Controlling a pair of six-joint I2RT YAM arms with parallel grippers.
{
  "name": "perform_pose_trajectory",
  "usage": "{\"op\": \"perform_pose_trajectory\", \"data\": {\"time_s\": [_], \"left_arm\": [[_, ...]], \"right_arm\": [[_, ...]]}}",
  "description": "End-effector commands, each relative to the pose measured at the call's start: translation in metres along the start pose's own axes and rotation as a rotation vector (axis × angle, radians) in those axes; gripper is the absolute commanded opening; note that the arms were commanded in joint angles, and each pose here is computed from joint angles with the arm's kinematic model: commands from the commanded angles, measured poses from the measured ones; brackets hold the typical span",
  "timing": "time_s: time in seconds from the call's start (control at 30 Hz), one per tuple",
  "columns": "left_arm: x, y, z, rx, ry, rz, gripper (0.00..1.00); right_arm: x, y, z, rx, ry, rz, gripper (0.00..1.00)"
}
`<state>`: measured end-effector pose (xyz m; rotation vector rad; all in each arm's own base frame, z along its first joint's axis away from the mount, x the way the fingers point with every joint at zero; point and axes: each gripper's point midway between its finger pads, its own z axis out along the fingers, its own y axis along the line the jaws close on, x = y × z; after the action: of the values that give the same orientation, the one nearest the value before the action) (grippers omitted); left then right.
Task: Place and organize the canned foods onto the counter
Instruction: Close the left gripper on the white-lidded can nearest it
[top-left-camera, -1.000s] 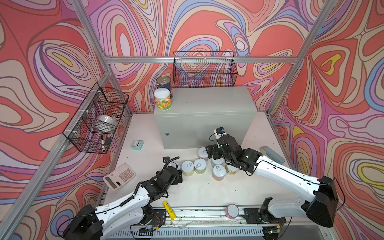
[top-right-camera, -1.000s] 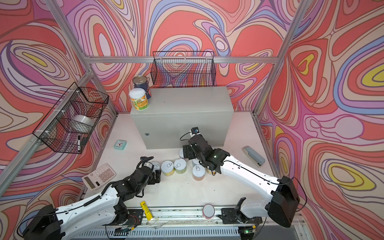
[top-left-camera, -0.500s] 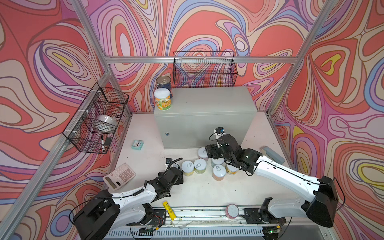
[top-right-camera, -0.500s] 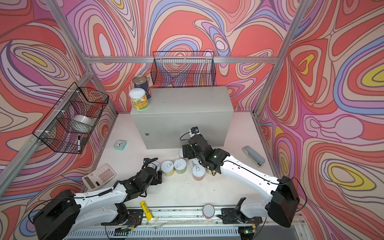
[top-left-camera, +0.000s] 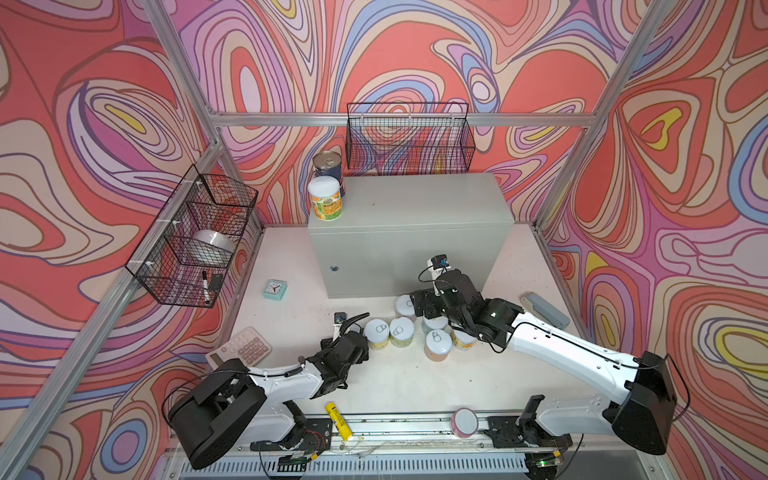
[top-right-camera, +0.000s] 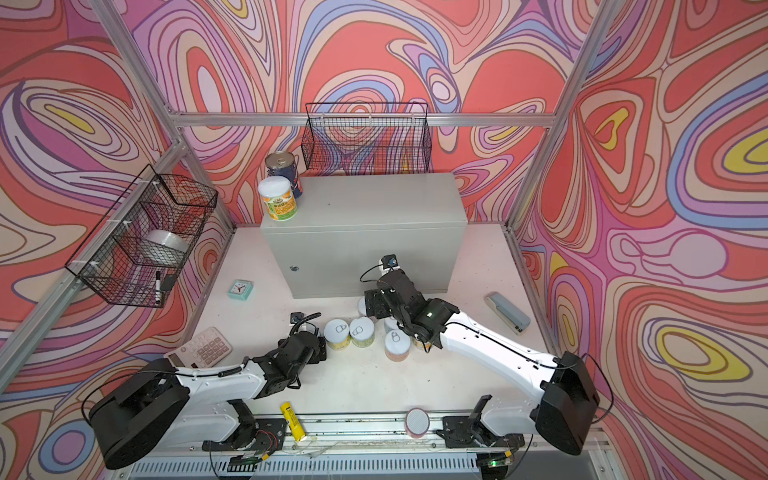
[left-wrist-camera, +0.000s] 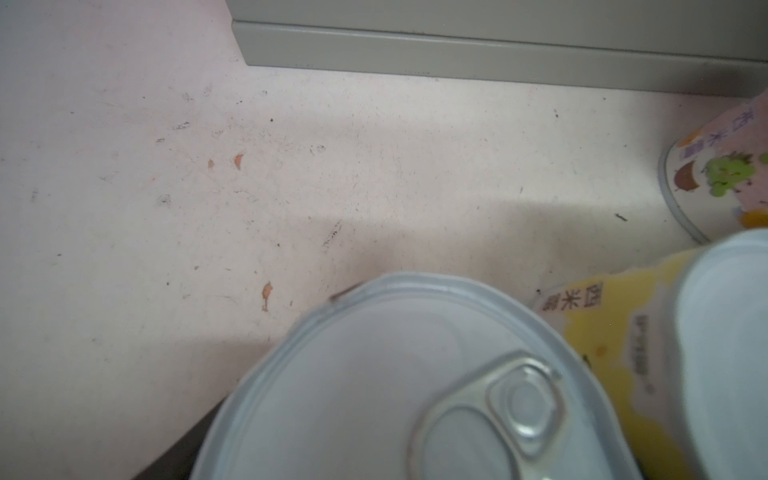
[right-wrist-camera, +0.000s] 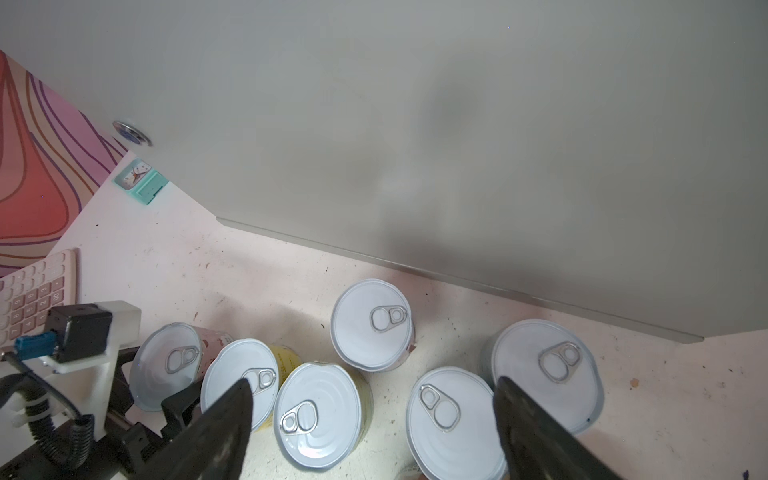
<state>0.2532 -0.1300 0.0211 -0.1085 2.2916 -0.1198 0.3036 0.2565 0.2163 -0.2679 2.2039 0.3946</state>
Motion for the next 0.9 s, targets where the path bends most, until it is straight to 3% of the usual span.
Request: {"op": "perform_pose_trajectory", "data": {"time_s": [0.0, 0.17, 0.23, 0.33, 0.63, 0.87], "left_arm": [[0.011, 0.001, 0.000, 0.004, 0.046, -0.004, 0.78], [0.005, 0.004, -0.010, 0.009, 0.035, -0.002, 0.51], [0.003, 0.008, -0.016, -0.002, 0.038, 0.008, 0.27], [-0.002, 0.010, -0.025, 0.009, 0.031, 0.002, 0.02], [-0.030, 0.014, -0.066, 0.075, -0.030, -0.056, 0.00], [-0.055, 0.018, -0.109, 0.079, 0.008, -0.020, 0.00]], "right_arm": [[0.001, 0.000, 0.000, 0.002, -0.011, -0.005, 0.93], [-0.002, 0.001, -0.001, -0.001, -0.021, -0.002, 0.93], [-0.005, 0.002, -0.002, -0.007, -0.030, -0.003, 0.93], [-0.008, 0.005, -0.002, -0.018, -0.037, -0.005, 0.93], [-0.017, 0.014, -0.001, -0.048, -0.055, -0.013, 0.93], [-0.032, 0.016, -0.012, -0.058, -0.095, -0.001, 0.92]]}}
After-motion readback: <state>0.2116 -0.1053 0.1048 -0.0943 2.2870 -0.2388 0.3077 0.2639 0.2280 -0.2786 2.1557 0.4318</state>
